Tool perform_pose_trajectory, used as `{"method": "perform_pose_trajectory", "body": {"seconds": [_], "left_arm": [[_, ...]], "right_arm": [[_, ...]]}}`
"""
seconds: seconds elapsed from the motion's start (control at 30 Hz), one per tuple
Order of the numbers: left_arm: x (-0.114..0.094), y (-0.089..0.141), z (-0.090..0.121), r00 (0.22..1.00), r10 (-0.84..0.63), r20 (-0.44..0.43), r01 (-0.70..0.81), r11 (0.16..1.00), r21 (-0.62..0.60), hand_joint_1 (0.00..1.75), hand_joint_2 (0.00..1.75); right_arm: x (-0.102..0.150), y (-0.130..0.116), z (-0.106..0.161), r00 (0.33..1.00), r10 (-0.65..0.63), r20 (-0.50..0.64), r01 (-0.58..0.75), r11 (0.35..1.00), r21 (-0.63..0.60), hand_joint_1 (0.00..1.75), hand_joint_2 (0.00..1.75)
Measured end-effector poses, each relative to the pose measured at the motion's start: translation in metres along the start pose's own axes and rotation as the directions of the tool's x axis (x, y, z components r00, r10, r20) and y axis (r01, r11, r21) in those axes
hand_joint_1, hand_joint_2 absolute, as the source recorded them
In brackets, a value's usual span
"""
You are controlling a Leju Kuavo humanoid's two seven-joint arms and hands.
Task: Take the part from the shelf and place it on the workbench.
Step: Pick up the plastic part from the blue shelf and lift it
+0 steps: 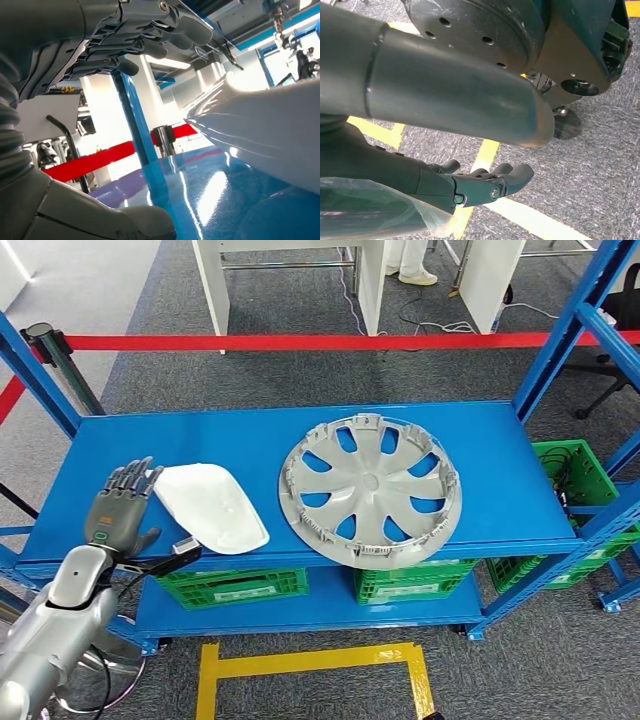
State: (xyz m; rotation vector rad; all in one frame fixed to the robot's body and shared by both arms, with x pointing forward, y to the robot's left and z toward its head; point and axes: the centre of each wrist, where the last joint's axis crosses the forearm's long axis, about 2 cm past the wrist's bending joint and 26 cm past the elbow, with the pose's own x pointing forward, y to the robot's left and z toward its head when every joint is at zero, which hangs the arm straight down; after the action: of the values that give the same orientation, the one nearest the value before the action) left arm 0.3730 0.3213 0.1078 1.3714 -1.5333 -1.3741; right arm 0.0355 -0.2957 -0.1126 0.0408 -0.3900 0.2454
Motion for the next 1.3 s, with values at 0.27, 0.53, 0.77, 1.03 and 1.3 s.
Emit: {"method": "perform_pose_trajectory", "body": {"seconds": [0.27, 0.53, 0.77, 1.03, 1.3], "left_arm": [[0.005, -0.004, 0.007, 1.000, -0.004, 0.019, 0.004, 1.000, 0.000, 0.00, 1.75], [0.004, -0.007, 0.014, 0.999, -0.008, 0.041, 0.007, 1.000, 0.016, 0.00, 1.75], [0.006, -0.004, 0.012, 0.996, -0.019, 0.086, 0.014, 0.998, 0.060, 0.00, 1.75], [0.010, -0.004, 0.012, 0.993, -0.033, 0.109, 0.026, 0.997, 0.071, 0.00, 1.75], [0.011, -0.004, 0.012, 0.989, -0.014, 0.144, 0.002, 0.997, 0.082, 0.00, 1.75]], "right_arm": [[0.000, 0.000, 0.000, 1.000, 0.003, 0.004, -0.003, 1.000, 0.003, 0.00, 0.00], [0.000, 0.000, 0.000, 1.000, 0.007, 0.010, -0.007, 1.000, 0.006, 0.00, 0.00], [0.002, 0.000, 0.000, 1.000, 0.014, 0.014, -0.014, 1.000, 0.010, 0.00, 0.00], [0.004, -0.001, -0.001, 1.000, 0.017, 0.019, -0.017, 1.000, 0.011, 0.00, 0.00], [0.005, -0.001, -0.001, 0.999, 0.027, 0.021, -0.027, 1.000, 0.016, 0.00, 0.00]]}}
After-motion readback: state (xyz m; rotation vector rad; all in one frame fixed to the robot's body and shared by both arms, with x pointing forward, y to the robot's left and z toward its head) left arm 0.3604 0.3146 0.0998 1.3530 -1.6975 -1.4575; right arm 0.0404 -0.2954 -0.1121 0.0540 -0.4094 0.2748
